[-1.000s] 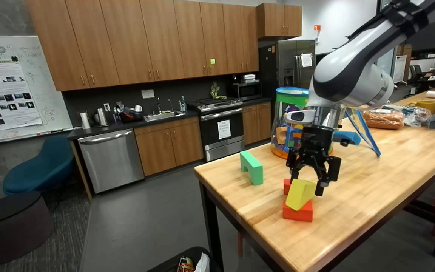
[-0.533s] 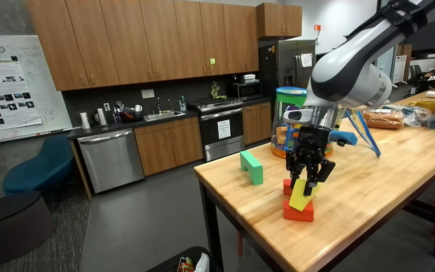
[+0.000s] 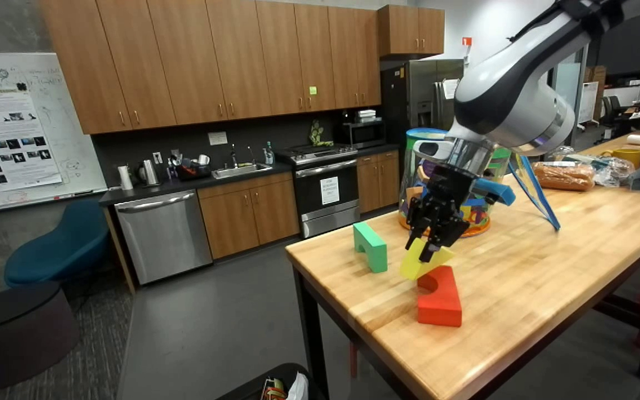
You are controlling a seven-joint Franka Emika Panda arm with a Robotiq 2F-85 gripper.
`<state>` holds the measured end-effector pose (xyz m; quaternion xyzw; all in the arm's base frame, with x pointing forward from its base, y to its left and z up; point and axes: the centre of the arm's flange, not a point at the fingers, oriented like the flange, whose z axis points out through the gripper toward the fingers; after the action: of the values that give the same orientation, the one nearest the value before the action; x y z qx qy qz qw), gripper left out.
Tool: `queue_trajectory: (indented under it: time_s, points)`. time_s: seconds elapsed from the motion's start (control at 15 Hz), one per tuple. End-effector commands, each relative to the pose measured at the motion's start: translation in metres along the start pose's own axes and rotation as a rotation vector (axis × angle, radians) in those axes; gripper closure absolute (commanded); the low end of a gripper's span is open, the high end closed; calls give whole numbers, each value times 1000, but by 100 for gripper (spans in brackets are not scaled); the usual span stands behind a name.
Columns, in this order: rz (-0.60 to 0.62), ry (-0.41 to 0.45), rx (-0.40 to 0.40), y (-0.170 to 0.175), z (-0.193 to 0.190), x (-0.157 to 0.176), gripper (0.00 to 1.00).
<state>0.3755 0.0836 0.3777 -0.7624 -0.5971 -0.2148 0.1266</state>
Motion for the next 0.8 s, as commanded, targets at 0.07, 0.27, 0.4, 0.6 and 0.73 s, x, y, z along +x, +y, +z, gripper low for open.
queue_trajectory:
  time_s: [0.07, 0.27, 0.4, 0.6, 0.73]
  points:
    - [138, 40, -127, 27, -28, 25, 81]
    - [193, 38, -203, 46, -56, 44, 81]
    - [228, 35, -247, 60, -78, 58, 81]
    - [283, 9, -288, 85, -109, 72, 81]
    - [321, -9, -302, 101, -127, 75, 81]
